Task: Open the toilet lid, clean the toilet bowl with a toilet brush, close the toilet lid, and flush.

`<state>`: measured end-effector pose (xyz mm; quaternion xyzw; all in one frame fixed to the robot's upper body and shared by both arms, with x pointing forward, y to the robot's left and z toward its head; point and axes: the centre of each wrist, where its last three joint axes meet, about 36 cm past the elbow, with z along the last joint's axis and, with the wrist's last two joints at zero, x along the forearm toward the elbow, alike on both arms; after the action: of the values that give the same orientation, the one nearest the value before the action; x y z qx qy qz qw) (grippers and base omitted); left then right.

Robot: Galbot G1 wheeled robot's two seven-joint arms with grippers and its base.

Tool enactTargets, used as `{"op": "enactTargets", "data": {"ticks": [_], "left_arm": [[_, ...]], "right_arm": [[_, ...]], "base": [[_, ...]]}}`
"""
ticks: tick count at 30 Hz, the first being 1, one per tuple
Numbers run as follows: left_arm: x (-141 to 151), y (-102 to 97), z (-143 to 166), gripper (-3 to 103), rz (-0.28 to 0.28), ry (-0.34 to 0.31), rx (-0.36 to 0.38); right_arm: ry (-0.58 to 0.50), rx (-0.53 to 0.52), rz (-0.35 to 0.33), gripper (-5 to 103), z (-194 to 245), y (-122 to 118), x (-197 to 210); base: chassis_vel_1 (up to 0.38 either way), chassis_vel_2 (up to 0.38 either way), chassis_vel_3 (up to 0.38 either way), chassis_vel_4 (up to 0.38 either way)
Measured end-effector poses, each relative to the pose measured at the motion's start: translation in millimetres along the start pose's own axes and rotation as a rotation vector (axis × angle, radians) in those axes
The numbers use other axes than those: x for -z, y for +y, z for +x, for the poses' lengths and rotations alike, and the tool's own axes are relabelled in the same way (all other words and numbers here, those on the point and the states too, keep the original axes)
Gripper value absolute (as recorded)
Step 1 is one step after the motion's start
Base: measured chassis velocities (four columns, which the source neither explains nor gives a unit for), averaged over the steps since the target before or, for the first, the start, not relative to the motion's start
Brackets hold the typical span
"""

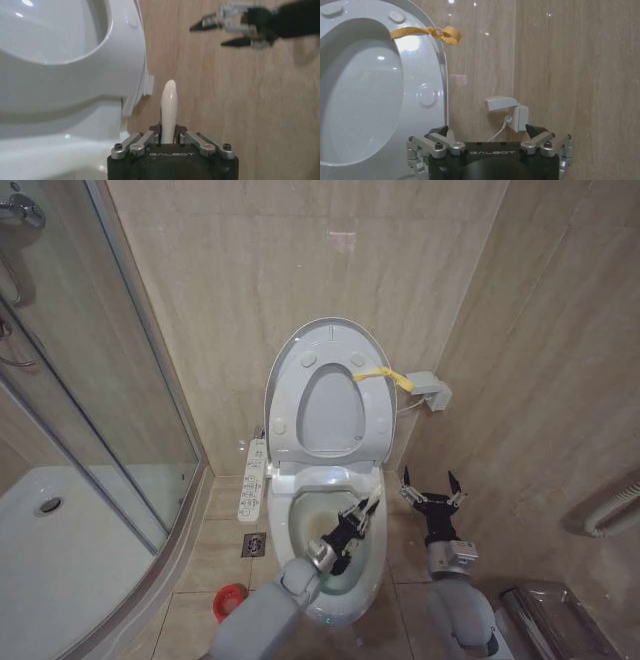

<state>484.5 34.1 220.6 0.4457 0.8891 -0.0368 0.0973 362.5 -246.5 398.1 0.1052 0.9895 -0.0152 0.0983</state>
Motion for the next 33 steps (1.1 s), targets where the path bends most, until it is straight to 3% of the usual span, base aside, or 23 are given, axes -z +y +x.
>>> {"op": "enactTargets", "data": {"ticks": [6,9,18,25,33], "left_arm": [[6,4.0,-5,18,-0.007,-0.010,0.001],[22,2.0,-22,18,0.003,-0.048,0.000],[1,-5.5,-5,18,0.001,0.007,-0.008],[22,3.2,-25,18,-0.004,-0.046,0.003],[16,9.5,18,18,-0.014,-0.021,0.033]], "right_arm": [[0.000,0.000,0.000,100,0,0,0],[0.000,0.000,0.000,100,0,0,0],[0.000,0.000,0.000,100,0,0,0],[0.000,0.000,0.000,100,0,0,0],[0.000,0.000,0.000,100,0,0,0]], "base": [[0.000,0.000,0.000,0.000],[0.000,0.000,0.000,0.000],[0.000,0.000,0.000,0.000],[0.000,0.000,0.000,0.000],[0.000,0.000,0.000,0.000]]}}
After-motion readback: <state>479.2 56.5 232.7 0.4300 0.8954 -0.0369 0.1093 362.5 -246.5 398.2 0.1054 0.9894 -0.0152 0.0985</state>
